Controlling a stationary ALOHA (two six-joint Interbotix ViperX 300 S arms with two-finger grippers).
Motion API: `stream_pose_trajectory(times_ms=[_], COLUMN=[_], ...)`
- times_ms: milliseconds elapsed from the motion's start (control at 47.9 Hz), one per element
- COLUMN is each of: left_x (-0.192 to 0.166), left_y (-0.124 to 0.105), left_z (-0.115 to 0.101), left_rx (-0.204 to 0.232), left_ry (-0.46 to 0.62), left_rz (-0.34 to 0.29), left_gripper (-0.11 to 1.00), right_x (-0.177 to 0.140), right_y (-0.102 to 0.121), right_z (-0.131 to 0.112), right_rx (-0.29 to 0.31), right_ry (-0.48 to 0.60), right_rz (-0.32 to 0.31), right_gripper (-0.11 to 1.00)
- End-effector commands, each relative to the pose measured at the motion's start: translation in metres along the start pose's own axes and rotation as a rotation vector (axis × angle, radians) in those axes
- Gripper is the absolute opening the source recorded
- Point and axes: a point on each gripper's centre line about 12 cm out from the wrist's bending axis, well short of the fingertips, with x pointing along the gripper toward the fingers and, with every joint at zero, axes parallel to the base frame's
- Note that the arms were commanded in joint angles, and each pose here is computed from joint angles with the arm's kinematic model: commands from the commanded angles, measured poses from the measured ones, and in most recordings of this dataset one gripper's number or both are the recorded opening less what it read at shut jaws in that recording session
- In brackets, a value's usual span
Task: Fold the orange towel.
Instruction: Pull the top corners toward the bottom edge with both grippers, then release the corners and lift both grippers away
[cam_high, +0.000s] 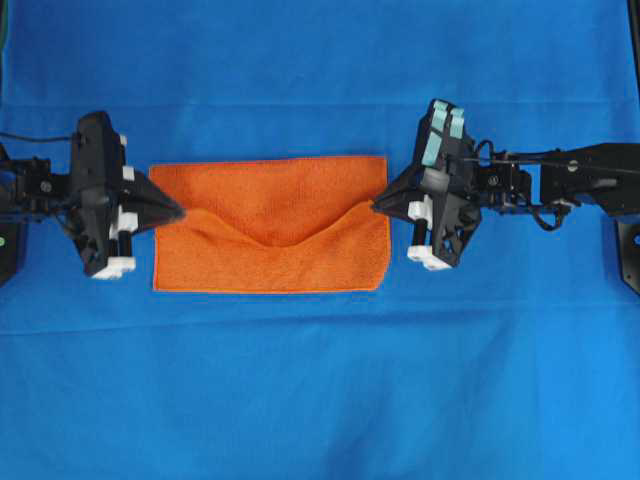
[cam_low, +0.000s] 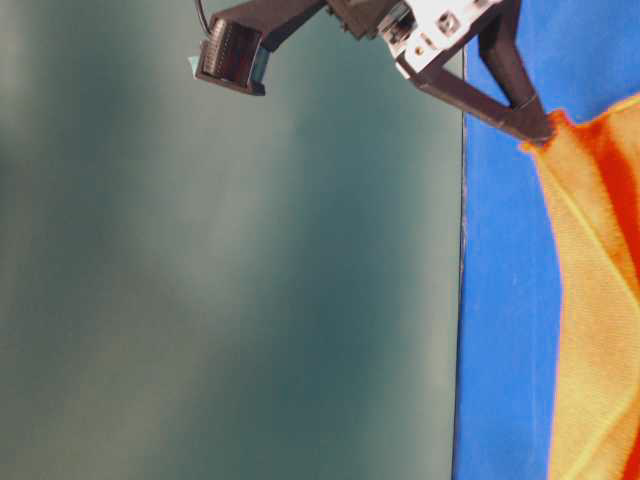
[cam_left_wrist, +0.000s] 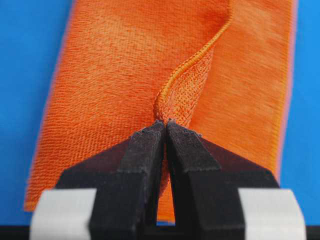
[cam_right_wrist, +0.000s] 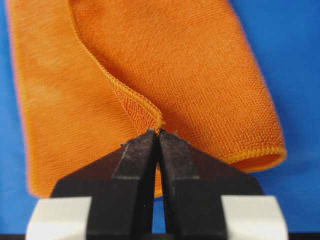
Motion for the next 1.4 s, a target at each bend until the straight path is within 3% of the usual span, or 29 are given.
stream_pose_trajectory(times_ms=[0, 313, 522, 1003, 1086, 1295, 1379], left_x=[-0.001, -0.003, 0.001, 0.020, 0.018, 0.011, 0.003], left_y=[-0.009, -0.022, -0.037, -0.035, -0.034, -0.035, -0.035], left_z=[0.002, -0.013, -0.011, -0.014, -0.014, -0.009, 0.001], left_rx=[0.013, -0.042, -0.037, -0.052, -0.055, -0.046, -0.034], left_ry=[-0.011, 0.028, 0.029, 0.083, 0.083, 0.084, 0.060], left_rz=[-0.029, -0.073, -0.119, -0.096, -0.095, -0.097, -0.102], left_gripper=[0.01, 0.01, 0.01, 0.03, 0.16, 0.71, 0.80], right_x=[-0.005, -0.006, -0.004, 0.009, 0.008, 0.002, -0.006], right_y=[0.010, 0.030, 0.035, 0.041, 0.044, 0.051, 0.052], right_z=[0.007, -0.005, -0.009, -0.008, -0.008, -0.004, 0.004], right_rx=[0.007, 0.016, 0.029, 0.069, 0.067, 0.046, 0.030], right_ry=[-0.027, 0.023, 0.046, 0.074, 0.074, 0.069, 0.050], right_rz=[0.024, 0.066, 0.075, 0.077, 0.083, 0.101, 0.107], right_gripper=[0.01, 0.01, 0.01, 0.02, 0.05, 0.63, 0.64])
